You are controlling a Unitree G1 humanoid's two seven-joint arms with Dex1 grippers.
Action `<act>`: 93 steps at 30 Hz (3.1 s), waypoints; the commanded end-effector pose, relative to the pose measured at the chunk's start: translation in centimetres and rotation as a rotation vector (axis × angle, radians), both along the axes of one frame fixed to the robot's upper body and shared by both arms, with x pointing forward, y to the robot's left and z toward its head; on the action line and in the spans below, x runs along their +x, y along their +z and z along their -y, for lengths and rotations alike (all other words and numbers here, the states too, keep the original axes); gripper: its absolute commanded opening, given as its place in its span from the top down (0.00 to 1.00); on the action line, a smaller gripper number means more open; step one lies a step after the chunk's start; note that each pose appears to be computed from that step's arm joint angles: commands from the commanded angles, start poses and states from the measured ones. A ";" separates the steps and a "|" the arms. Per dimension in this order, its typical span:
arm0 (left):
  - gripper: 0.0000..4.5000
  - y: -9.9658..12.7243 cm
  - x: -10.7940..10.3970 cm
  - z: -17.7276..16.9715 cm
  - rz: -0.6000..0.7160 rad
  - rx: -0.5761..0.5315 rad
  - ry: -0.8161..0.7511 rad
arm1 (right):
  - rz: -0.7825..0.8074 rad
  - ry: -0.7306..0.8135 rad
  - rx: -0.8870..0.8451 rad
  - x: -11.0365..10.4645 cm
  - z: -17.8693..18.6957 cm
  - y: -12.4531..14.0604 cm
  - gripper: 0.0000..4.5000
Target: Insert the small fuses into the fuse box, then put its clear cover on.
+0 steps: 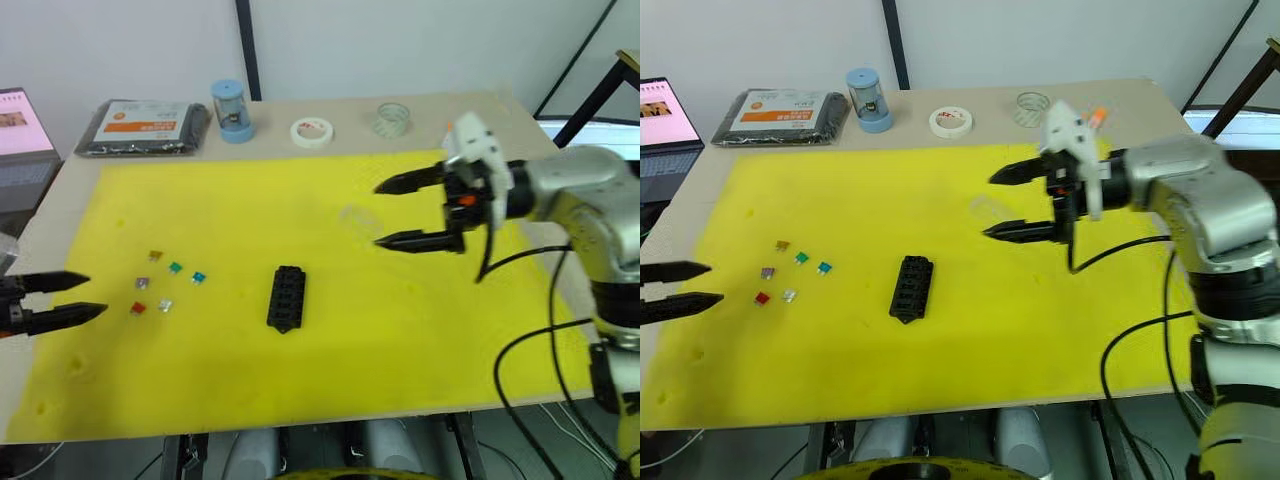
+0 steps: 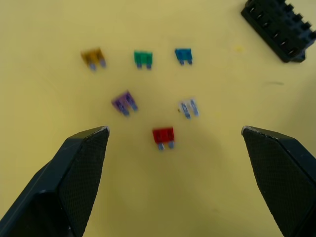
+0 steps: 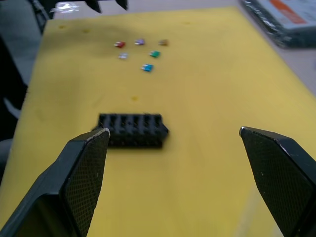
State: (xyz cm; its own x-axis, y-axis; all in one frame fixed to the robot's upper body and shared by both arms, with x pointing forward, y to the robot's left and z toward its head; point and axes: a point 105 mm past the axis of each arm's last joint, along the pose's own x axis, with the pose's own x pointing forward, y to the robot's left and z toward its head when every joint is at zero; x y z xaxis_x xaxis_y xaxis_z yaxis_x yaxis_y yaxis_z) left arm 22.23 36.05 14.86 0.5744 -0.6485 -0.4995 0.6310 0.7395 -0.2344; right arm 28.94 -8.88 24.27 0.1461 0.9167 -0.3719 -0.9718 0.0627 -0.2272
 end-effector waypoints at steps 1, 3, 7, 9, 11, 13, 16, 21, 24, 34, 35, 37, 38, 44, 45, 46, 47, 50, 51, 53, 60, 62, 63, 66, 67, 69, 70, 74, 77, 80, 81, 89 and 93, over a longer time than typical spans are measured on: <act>0.00 -0.5 -0.1 -0.3 -0.097 -0.129 0.074 | 0.090 0.063 -0.037 -0.3 -2.7 0.2 0.01; 0.00 -1.0 0.0 -0.4 -0.139 -0.175 0.107 | 0.123 0.094 -0.057 -0.2 -4.0 -0.3 0.01; 0.00 -1.7 0.8 -0.6 -0.183 -0.266 0.175 | 0.206 0.153 -0.113 -0.1 -5.8 -1.3 0.01; 0.00 -1.7 1.1 -0.6 -0.193 -0.293 0.192 | 0.225 0.173 -0.128 -0.2 -6.2 -1.7 0.01; 0.00 -1.7 1.4 -0.5 -0.199 -0.316 0.196 | 0.241 0.196 -0.144 -0.5 -6.6 -2.0 0.01; 0.00 -1.5 1.6 -0.4 -0.201 -0.331 0.200 | 0.248 0.207 -0.148 -0.6 -6.7 -2.1 0.01; 0.00 -1.5 1.7 -0.2 -0.219 -0.338 0.194 | 0.242 0.219 -0.133 -1.0 -7.0 -2.1 0.01; 0.00 -1.6 1.9 0.0 -0.239 -0.326 0.188 | 0.240 0.224 -0.116 -1.3 -7.1 -1.8 0.01; 0.00 -2.1 1.6 0.5 -0.266 -0.297 0.143 | 0.240 0.221 -0.115 -1.3 -7.1 -1.7 0.01; 0.20 -3.1 2.3 1.3 -0.285 -0.346 0.162 | 0.250 0.201 -0.121 -0.9 -6.7 -1.2 0.00; 0.20 -3.1 2.4 1.4 -0.289 -0.348 0.163 | 0.252 0.198 -0.122 -0.9 -6.7 -1.1 0.00; 0.20 -3.4 2.4 1.5 -0.302 -0.348 0.166 | 0.254 0.196 -0.121 -0.9 -6.7 -1.0 0.00; 0.20 -3.6 2.4 1.6 -0.309 -0.351 0.169 | 0.255 0.195 -0.121 -1.0 -6.7 -1.0 0.00; 0.20 -5.0 2.8 2.3 -0.354 -0.344 0.163 | 0.251 0.185 -0.124 -1.0 -6.6 -1.1 0.00; 0.20 -5.2 2.9 2.4 -0.359 -0.342 0.160 | 0.251 0.184 -0.125 -1.1 -6.6 -1.1 0.00; 0.20 -5.5 2.9 2.6 -0.364 -0.342 0.157 | 0.251 0.182 -0.126 -1.1 -6.6 -1.1 0.00; 0.20 -5.6 3.0 2.7 -0.367 -0.341 0.155 | 0.251 0.181 -0.127 -1.1 -6.5 -1.1 0.00; 0.20 -6.1 3.3 3.1 -0.371 -0.342 0.151 | 0.251 0.176 -0.127 -1.2 -6.4 -1.0 0.00; 0.20 -6.3 3.3 3.1 -0.375 -0.340 0.148 | 0.251 0.175 -0.128 -1.2 -6.4 -0.9 0.00; 0.20 -6.8 3.1 3.3 -0.391 -0.336 0.137 | 0.251 0.174 -0.131 -1.3 -6.3 -0.9 0.00; 0.20 -7.6 2.6 4.2 -0.430 -0.332 0.091 | 0.251 0.171 -0.136 -1.3 -6.2 -0.8 0.00; 0.20 -7.7 2.6 4.5 -0.434 -0.338 0.076 | 0.253 0.171 -0.140 -1.2 -6.2 -0.8 0.00; 0.20 -7.7 2.6 4.6 -0.434 -0.340 0.072 | 0.254 0.171 -0.142 -1.2 -6.2 -0.8 0.00; 0.20 -7.6 2.6 4.8 -0.436 -0.350 0.060 | 0.255 0.171 -0.144 -1.2 -6.2 -0.8 0.00; 0.20 -7.5 2.5 4.9 -0.436 -0.355 0.054 | 0.254 0.171 -0.143 -1.2 -6.2 -0.8 0.00; 0.20 -7.5 2.5 5.0 -0.438 -0.359 0.044 | 0.254 0.171 -0.144 -1.2 -6.1 -0.8 0.00; 0.20 -7.4 2.5 5.1 -0.437 -0.359 0.043 | 0.254 0.170 -0.144 -1.2 -6.1 -0.9 0.00; 0.20 -7.6 2.3 4.8 -0.439 -0.350 0.052 | 0.254 0.169 -0.145 -1.1 -6.1 -0.9 0.00; 0.20 -7.8 2.4 4.2 -0.431 -0.345 0.097 | 0.255 0.169 -0.145 -1.1 -6.2 -0.9 0.00; 0.33 -8.0 2.4 3.6 -0.426 -0.346 0.134 | 0.255 0.171 -0.146 -1.1 -6.2 -1.0 0.00; 0.41 -7.9 2.5 3.5 -0.422 -0.357 0.143 | 0.255 0.172 -0.146 -1.1 -6.2 -1.0 0.00; 0.63 -7.7 2.5 3.1 -0.402 -0.398 0.179 | 0.254 0.180 -0.150 -1.2 -6.2 -1.1 0.00; 0.63 -7.9 2.3 2.9 -0.400 -0.400 0.186 | 0.255 0.182 -0.150 -1.2 -6.2 -1.1 0.00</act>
